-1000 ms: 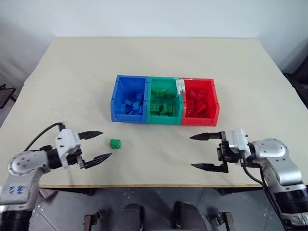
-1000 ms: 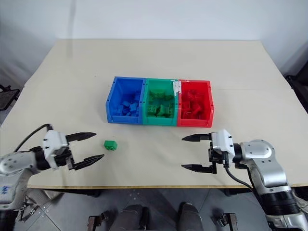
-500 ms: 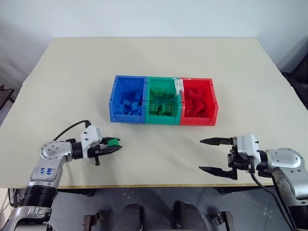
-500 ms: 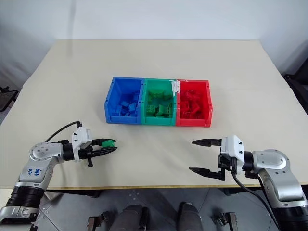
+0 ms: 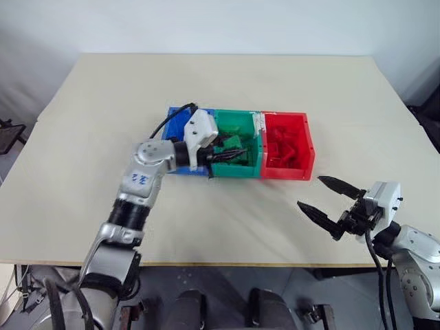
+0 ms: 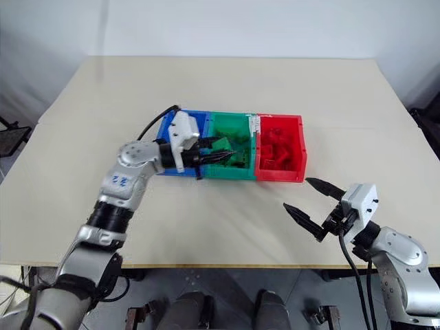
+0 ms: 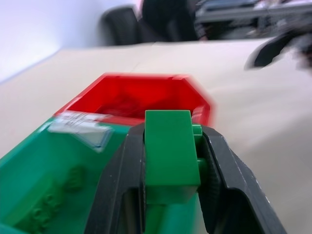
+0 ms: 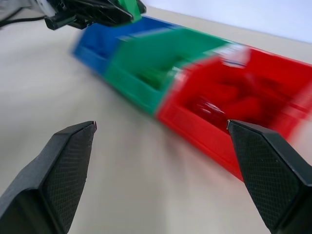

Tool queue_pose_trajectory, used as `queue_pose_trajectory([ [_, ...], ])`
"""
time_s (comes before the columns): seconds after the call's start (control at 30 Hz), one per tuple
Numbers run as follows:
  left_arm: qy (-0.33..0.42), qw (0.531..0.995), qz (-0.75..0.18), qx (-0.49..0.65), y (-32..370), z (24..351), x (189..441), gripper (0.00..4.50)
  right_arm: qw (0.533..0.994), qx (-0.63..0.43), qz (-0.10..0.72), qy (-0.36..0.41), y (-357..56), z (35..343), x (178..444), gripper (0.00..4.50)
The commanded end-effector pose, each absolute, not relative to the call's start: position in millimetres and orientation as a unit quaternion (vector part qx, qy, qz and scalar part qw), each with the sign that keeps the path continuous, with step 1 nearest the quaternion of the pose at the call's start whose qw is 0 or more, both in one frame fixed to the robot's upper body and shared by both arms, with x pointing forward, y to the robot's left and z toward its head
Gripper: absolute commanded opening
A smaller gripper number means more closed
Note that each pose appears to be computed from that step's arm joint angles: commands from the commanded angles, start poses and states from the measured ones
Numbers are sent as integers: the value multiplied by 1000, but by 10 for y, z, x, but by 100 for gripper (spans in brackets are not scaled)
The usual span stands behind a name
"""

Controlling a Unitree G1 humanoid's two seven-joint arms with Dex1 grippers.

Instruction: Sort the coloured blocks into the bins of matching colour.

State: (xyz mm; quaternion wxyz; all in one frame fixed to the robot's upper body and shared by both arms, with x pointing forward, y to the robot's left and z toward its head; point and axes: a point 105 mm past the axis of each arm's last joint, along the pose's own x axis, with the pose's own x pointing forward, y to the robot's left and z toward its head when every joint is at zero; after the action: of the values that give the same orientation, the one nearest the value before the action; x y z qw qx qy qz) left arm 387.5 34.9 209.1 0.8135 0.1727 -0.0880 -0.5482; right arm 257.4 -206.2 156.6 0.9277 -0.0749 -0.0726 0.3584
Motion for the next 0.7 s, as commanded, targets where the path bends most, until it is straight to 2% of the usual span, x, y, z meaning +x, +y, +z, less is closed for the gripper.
queue_pose_trajectory([
  [0.03, -102, 831, -518, 176, 341, 2182, 4042, 168, 929, -92, 343, -102, -2029, 1699, 2512, 450],
  [0.13, -110, 829, -521, 173, 327, 2184, 4054, 255, 932, -92, 333, -107, -2024, 1716, 2487, 450],
  [0.27, -122, 812, -541, 181, 443, 2177, 3941, 383, 929, -94, 342, -107, -1983, 1716, 2461, 450],
  [0.33, -142, 802, -545, 198, 676, 2181, 3820, 447, 917, -105, 373, -99, -1928, 1689, 2432, 450],
  [0.5, -106, 805, -533, 239, 1461, 1945, 3533, 447, 884, -123, 447, -63, -1881, 1574, 2411, 450],
  [0.6, -62, 832, -492, 248, 2046, 1778, 3332, 447, 868, -133, 478, -34, -1966, 1493, 2468, 450],
  [0.7, -27, 845, -471, 253, 2395, 1648, 3071, 447, 849, -157, 505, -17, -2021, 1408, 2523, 450],
])
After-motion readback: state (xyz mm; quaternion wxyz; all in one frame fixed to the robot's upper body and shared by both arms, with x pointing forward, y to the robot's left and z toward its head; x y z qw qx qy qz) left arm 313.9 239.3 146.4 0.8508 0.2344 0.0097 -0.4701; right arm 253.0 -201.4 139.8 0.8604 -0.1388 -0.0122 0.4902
